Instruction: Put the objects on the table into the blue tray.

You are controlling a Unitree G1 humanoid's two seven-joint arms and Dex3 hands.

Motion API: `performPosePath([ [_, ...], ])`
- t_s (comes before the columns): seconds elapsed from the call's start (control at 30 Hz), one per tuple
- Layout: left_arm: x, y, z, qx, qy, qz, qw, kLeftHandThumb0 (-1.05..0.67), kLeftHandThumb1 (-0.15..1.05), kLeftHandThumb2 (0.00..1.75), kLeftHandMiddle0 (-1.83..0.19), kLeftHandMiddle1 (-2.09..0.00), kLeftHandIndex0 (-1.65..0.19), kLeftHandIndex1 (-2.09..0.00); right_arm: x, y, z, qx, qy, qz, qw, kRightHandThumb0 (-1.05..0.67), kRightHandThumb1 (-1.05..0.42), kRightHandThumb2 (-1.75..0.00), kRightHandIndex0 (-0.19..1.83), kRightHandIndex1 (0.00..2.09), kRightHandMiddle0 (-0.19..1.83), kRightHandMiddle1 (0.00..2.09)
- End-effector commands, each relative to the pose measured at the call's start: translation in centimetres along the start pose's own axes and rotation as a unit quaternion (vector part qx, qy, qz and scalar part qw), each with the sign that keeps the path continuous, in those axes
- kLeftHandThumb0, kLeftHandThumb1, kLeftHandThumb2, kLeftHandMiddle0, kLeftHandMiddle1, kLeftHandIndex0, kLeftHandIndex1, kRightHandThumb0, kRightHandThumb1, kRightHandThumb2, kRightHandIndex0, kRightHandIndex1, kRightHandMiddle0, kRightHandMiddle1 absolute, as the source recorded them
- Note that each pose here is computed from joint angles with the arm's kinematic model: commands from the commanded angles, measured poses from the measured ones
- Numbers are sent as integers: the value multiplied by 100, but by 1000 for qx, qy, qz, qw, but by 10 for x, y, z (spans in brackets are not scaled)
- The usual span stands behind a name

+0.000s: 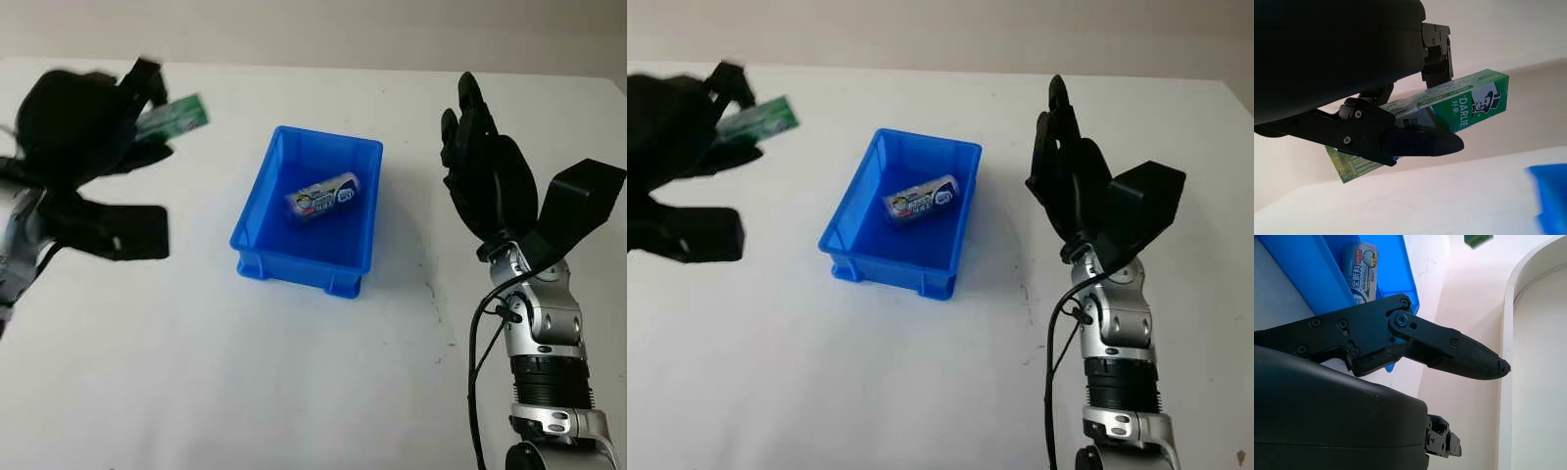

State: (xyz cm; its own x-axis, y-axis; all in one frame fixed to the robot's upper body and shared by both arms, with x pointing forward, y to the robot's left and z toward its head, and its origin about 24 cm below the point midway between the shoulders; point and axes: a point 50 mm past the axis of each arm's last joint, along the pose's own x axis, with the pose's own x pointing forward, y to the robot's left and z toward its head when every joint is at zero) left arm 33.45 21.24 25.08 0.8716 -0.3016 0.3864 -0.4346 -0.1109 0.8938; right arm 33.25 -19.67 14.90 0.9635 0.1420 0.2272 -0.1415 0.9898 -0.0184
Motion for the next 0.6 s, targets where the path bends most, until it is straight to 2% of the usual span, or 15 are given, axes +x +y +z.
performPosePath([
  [0.0,12,11,16,-8,-28,13,999,-35,105,38,-70,-209,-35,-209,1,1,3,-1,-8,-1,1000,-75,-105,-79,-19,0,-19,0],
  [0.03,16,14,22,-11,-39,15,999,-35,105,39,-69,-209,-36,-209,1,1,2,-1,-7,-1,1000,-73,-105,-80,-19,0,-19,0],
  [0.2,32,25,46,-2,-69,24,997,-38,105,40,-92,-209,-43,-209,0,2,2,-1,-6,-2,1000,-72,-105,-83,-19,0,-19,0],
  [0.3,40,27,59,11,-97,28,995,-40,105,45,-95,-209,-44,-209,-1,3,1,-2,-6,-2,1000,-74,-105,-82,-19,0,-19,0],
  [0.43,46,26,74,-2,-122,14,992,-40,105,43,-98,-209,-54,-209,-2,3,0,-1,-3,-4,1000,-74,-105,-82,-19,0,-19,0],
  [0.57,47,16,89,-11,-141,-22,990,-35,105,36,-105,-209,-49,-209,-3,3,0,0,-3,-3,1000,-75,-105,-81,-19,0,-19,0],
])
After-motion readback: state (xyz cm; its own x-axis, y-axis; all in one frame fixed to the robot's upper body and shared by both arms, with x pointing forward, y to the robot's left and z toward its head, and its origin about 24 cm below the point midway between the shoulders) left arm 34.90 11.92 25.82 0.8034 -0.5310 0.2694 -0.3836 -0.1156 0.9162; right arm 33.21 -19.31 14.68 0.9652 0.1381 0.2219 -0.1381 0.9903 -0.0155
